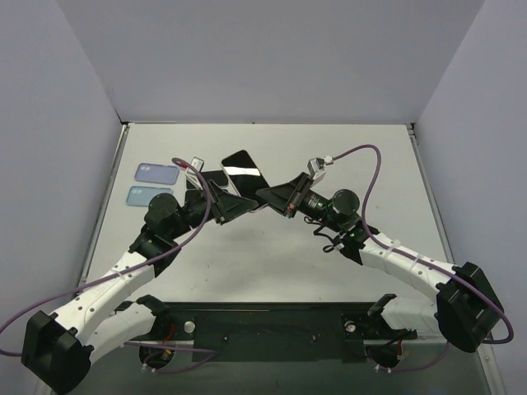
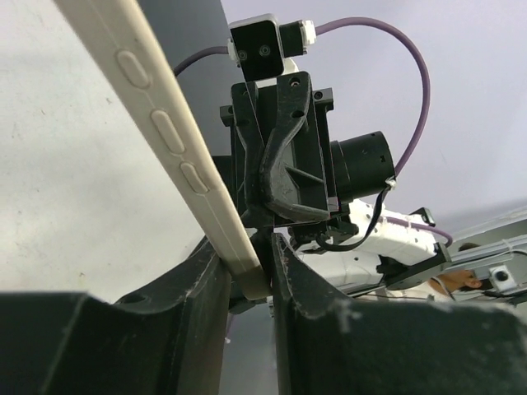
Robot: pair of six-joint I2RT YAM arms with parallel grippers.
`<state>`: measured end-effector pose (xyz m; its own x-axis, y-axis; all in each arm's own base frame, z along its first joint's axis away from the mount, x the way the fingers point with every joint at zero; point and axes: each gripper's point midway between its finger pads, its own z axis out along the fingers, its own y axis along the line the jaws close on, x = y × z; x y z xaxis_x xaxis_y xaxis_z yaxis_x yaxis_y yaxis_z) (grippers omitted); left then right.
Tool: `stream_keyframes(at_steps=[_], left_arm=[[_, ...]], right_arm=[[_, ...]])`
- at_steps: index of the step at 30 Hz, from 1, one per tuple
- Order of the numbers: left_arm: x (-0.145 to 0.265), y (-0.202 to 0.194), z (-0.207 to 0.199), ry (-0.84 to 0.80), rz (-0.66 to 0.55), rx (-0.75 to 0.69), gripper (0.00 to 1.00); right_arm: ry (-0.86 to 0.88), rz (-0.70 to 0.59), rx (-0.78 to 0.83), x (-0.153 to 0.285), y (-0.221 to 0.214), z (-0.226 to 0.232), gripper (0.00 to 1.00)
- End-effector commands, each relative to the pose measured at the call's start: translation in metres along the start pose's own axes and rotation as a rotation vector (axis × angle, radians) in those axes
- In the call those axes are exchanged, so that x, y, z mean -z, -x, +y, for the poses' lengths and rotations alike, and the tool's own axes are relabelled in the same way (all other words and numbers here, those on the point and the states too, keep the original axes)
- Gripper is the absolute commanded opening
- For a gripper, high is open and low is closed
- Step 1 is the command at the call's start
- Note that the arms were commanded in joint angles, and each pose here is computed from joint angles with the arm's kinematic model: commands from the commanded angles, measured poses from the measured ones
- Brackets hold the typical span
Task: Take the phone out of the phone case
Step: Remove the phone case from the phone.
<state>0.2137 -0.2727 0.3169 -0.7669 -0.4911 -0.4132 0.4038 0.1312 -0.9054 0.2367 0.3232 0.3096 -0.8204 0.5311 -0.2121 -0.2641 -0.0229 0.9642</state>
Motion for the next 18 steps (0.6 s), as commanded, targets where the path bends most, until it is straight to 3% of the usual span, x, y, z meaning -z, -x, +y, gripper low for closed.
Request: stream_keyframes(at_steps=[1, 7, 14, 18], left_arm=[[0.001, 0.0, -0.034, -0.101, 0.035, -0.166, 0.38], [0.002, -0.009, -0.037, -0.127, 0.078, -0.186, 0.49], [0.0, -0.008, -0.03, -0.094, 0.082, -0.223, 0.28], [-0.003, -0.002, -0.012, 0.009, 0.073, -0.274, 0.17]], right_arm=[[0.144, -0.064, -0.03, 0.006, 0.015, 0.047, 0.0], [0.13, -0.078, -0.053, 0.006, 0.019, 0.042, 0.0], [0.151, -0.075, -0.09, 0.005, 0.02, 0.041, 0.0], [0.189, -0.059, -0.109, 0.006, 0.019, 0.051, 0.0]])
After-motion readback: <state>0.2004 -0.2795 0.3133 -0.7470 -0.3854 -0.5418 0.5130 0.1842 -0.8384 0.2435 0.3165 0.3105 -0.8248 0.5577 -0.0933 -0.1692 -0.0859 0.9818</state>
